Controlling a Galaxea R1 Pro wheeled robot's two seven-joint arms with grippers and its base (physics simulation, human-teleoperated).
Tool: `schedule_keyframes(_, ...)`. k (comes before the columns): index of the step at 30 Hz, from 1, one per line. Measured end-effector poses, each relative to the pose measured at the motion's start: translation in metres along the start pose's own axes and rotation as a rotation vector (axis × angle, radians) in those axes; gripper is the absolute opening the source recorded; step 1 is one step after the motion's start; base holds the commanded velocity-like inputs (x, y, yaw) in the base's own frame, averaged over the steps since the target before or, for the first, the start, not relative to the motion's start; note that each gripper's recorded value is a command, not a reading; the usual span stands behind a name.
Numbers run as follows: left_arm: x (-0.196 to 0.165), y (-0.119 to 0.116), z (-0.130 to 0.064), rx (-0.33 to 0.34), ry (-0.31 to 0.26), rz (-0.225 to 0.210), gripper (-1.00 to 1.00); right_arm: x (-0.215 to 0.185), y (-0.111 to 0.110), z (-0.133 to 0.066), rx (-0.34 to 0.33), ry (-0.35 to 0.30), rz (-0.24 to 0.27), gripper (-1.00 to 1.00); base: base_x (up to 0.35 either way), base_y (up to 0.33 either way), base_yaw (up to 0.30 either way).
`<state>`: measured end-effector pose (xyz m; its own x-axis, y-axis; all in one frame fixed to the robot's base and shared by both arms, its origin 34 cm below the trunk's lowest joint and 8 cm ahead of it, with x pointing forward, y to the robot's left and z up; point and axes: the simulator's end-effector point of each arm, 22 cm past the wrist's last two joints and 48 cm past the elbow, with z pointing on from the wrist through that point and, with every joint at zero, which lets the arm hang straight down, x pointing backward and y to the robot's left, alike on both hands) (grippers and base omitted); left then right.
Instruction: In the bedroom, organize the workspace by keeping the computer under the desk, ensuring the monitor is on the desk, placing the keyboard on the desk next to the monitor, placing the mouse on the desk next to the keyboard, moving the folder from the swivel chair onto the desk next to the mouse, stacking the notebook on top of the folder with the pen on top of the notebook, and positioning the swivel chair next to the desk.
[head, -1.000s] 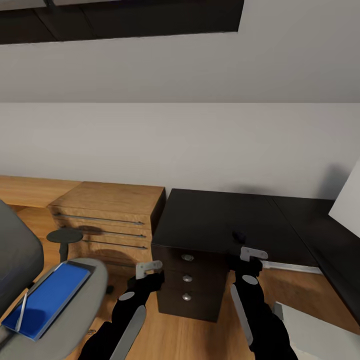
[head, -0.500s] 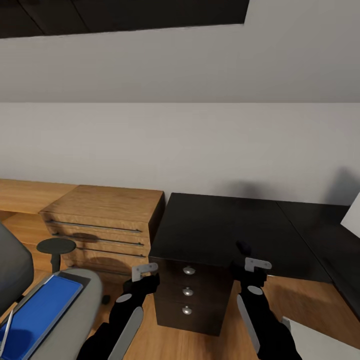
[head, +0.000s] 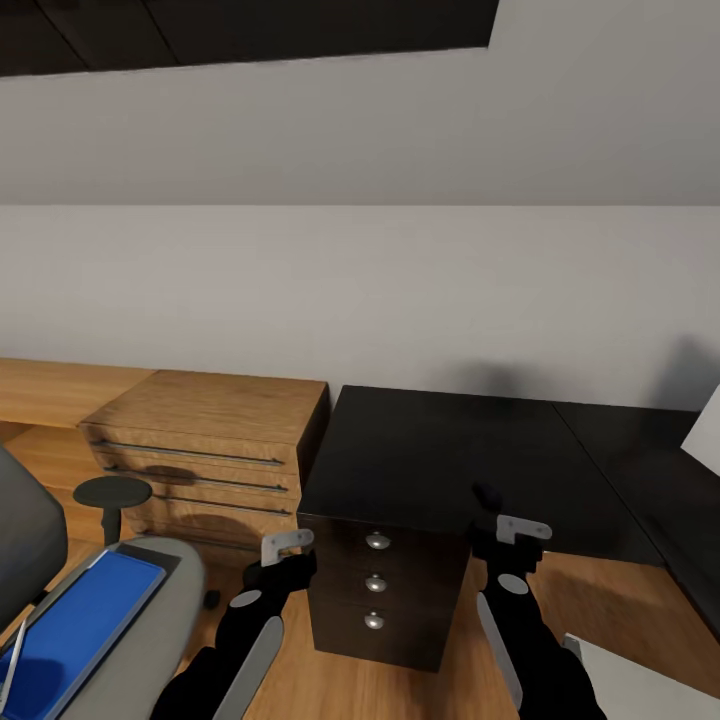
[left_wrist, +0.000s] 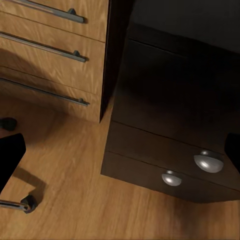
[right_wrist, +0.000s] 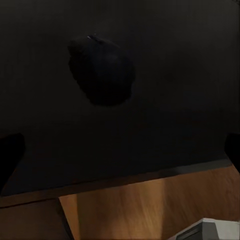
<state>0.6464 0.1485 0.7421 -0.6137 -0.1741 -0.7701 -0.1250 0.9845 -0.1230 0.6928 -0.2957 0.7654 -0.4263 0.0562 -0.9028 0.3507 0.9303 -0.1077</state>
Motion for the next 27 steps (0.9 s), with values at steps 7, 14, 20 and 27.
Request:
schedule_keyframes(7, 0.000, 0.002, 0.000, -0.001, 0.000, 0.000, 1.00, 0.000, 0.000, 0.000, -0.001, -0.001, 0.000, 1.00, 0.237, -0.087, 0.000)
schedule_keyframes(14, 0.000, 0.002, 0.000, -0.001, 0.000, -0.001, 1.00, 0.000, 0.001, 0.000, -0.010, -0.001, 0.000, 1.00, 0.244, -0.015, 0.000)
schedule_keyframes(20, 0.000, 0.002, 0.000, -0.001, 0.001, 0.000, 1.00, 0.002, 0.010, 0.001, -0.056, 0.002, -0.003, 1.00, 0.213, -0.032, 0.000)
schedule_keyframes(27, 0.000, 0.001, 0.000, -0.001, 0.001, 0.000, 1.00, 0.003, 0.017, 0.003, -0.119, 0.004, -0.015, 1.00, 0.047, -0.007, 0.000)
